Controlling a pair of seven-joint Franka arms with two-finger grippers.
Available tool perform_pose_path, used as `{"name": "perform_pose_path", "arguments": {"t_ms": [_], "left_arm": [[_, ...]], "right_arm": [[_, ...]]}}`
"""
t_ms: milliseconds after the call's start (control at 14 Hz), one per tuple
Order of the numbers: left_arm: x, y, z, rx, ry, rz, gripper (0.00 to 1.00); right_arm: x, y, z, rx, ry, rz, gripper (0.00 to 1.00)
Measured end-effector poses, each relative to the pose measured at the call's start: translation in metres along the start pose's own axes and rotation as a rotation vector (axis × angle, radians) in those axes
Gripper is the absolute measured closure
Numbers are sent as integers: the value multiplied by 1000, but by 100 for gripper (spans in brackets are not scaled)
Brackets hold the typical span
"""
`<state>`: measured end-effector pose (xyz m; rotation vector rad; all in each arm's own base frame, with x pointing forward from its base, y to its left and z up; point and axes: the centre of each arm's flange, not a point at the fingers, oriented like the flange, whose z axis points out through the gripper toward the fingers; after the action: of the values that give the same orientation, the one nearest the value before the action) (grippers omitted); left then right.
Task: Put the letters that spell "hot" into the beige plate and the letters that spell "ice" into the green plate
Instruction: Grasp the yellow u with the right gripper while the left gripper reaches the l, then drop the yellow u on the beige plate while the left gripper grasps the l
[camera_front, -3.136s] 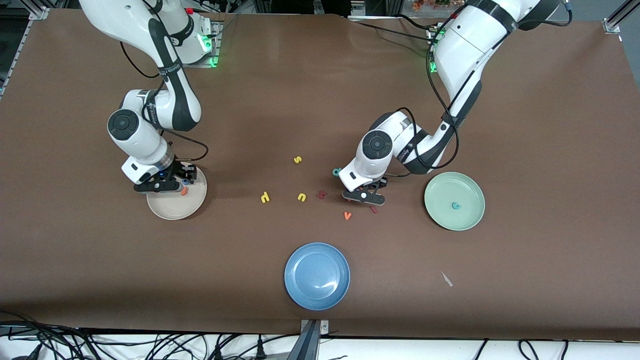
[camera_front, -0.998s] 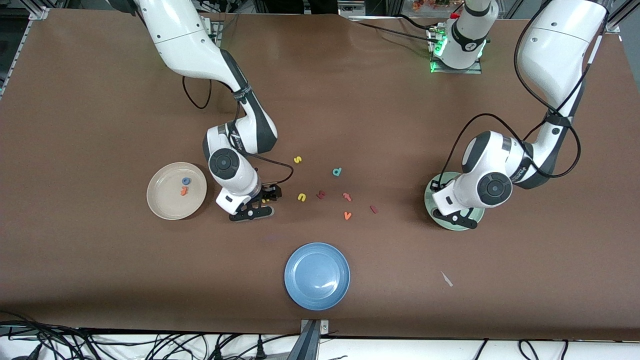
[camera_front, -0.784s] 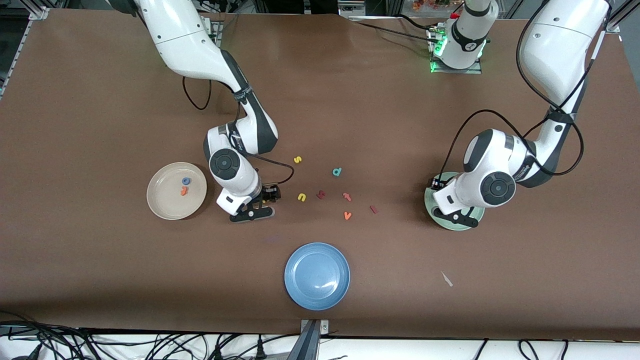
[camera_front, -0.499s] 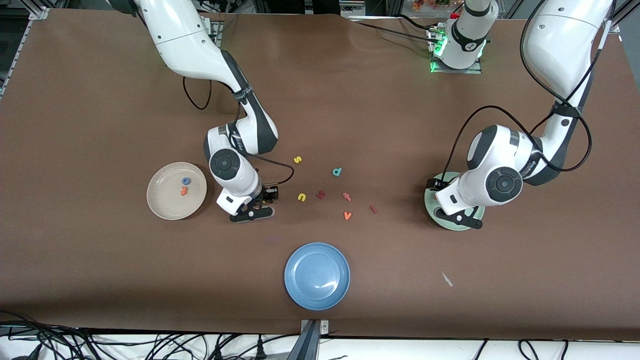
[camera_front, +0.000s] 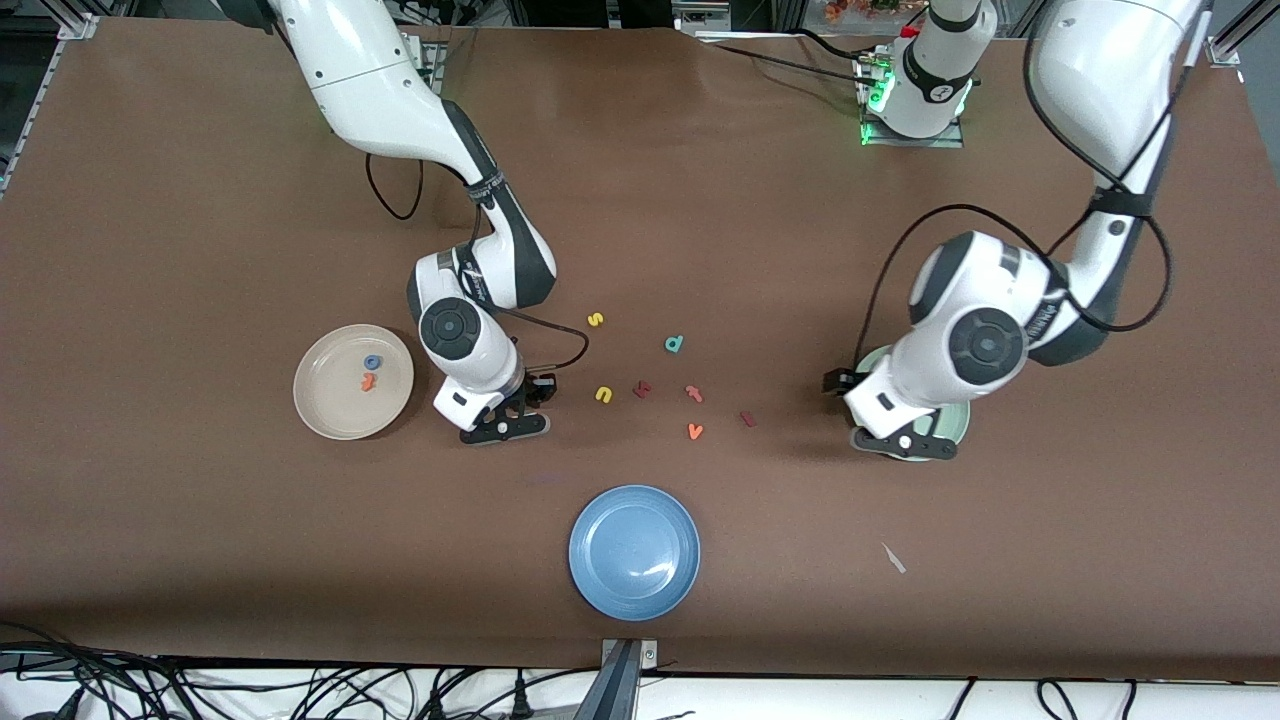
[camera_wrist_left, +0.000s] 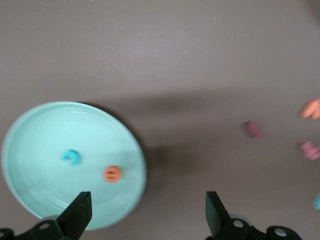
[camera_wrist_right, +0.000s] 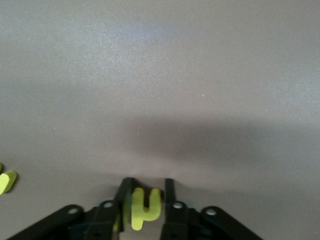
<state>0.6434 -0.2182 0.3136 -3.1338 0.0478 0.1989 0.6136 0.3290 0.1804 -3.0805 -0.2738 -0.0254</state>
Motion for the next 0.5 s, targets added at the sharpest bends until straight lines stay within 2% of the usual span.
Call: {"name": "perform_pose_path", "arguments": {"t_ms": [143,356,499], "left_arm": [[-7,43,1,-6,6,-124,0],[-13,89,34,-16,-38,-294,0],[-14,108,58,-15,-60,-348,0]], "right_arm": [[0,-1,0,1,0,3,74],[1,-2,-1,3,3,3,74],[6,-3,-7,12,15,10,74]]}}
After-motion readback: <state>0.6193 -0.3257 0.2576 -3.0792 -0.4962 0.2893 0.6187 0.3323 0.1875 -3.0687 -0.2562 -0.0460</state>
